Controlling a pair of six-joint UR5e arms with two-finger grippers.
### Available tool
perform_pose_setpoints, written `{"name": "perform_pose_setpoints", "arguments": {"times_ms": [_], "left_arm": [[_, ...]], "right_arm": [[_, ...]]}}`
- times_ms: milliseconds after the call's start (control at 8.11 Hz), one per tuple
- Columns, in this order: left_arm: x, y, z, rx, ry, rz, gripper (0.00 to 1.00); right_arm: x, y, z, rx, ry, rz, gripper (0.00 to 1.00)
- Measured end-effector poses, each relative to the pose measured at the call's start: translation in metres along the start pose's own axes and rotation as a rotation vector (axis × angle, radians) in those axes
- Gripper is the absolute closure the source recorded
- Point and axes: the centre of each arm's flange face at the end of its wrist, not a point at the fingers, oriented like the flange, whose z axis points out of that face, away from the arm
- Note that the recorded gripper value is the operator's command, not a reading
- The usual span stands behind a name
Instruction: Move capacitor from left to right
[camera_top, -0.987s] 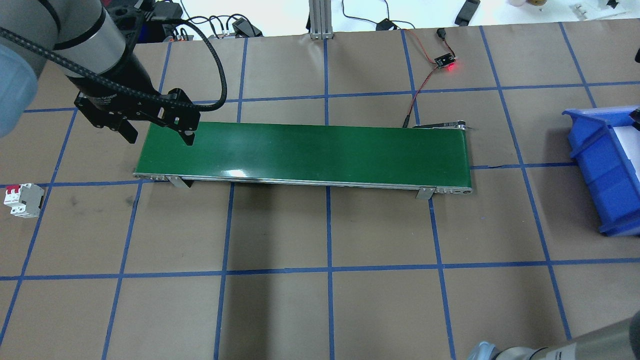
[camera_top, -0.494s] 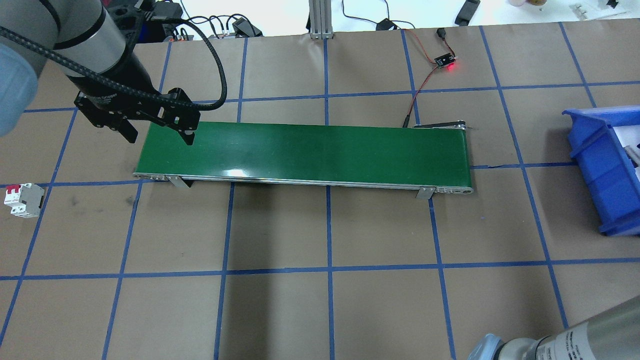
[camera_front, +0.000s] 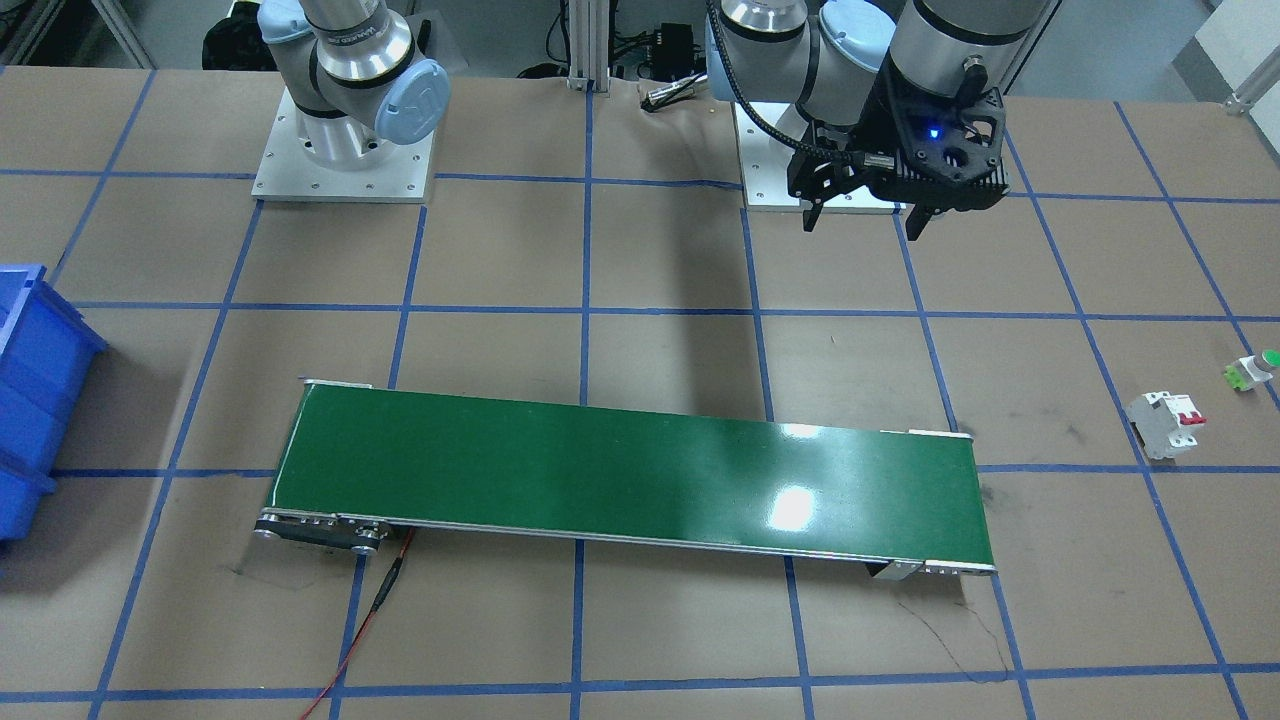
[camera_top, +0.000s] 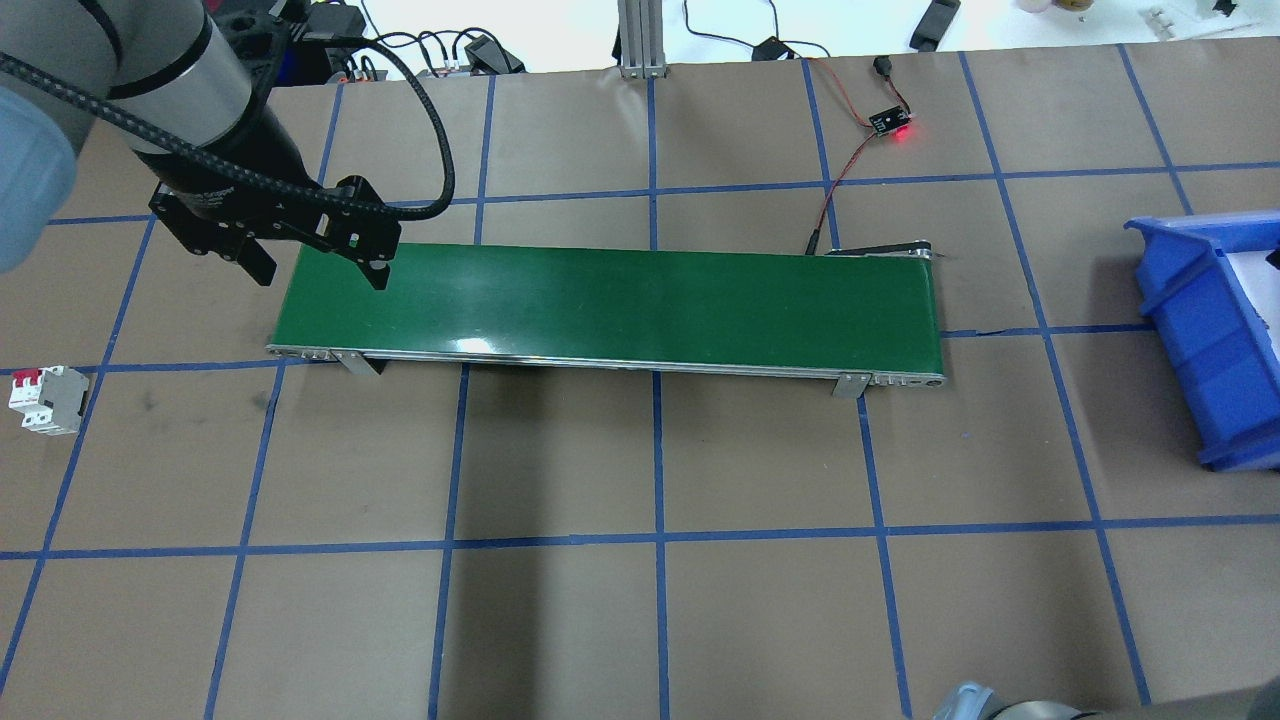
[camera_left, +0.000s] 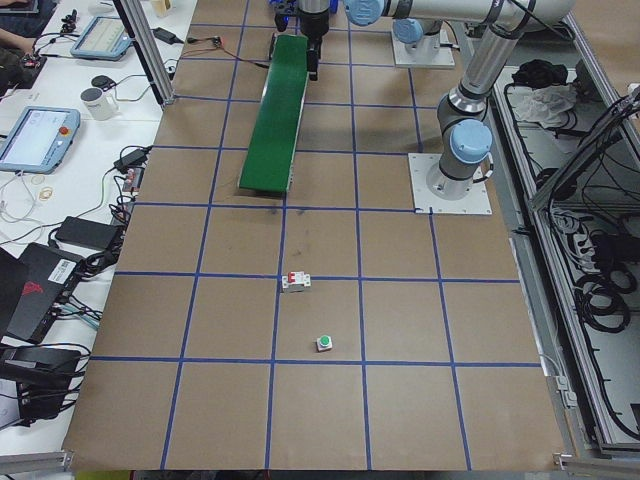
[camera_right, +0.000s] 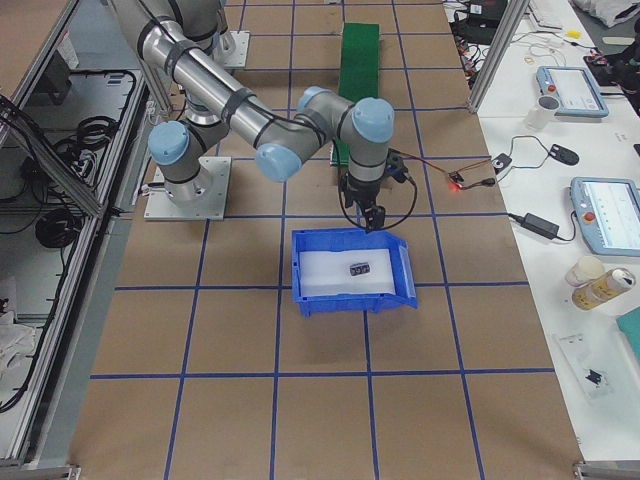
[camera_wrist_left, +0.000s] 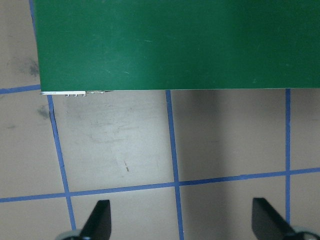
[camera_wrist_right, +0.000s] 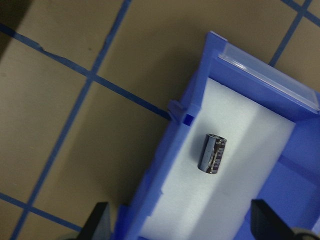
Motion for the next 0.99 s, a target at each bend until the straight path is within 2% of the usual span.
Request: {"name": "perform_pose_setpoints", "arguments": {"times_ms": [247,494,740,987], "left_arm": [[0.000,0.000,0.000,0.000,0.000,0.000,0.00],[-0.001,-0.001,-0.001,0.002,-0.001,-0.001,0.00],[-0.001,-0.001,0.000,0.001,0.000,-0.001,0.00],[-0.001,-0.001,0.000,0.000,0.000,-0.001,0.00]], "right_arm": [[-0.073,-0.031,-0.073,0.010,-0.026,0.082,0.00],[-0.167,-0.072,-0.128,-0.006,-0.055,0.199,0.00],[-0.266,-0.106,-0.159,0.001,-0.051,0.285,0.00],[-0.337,-0.125,-0.168,0.001,-0.051,0.330,0.00]]}}
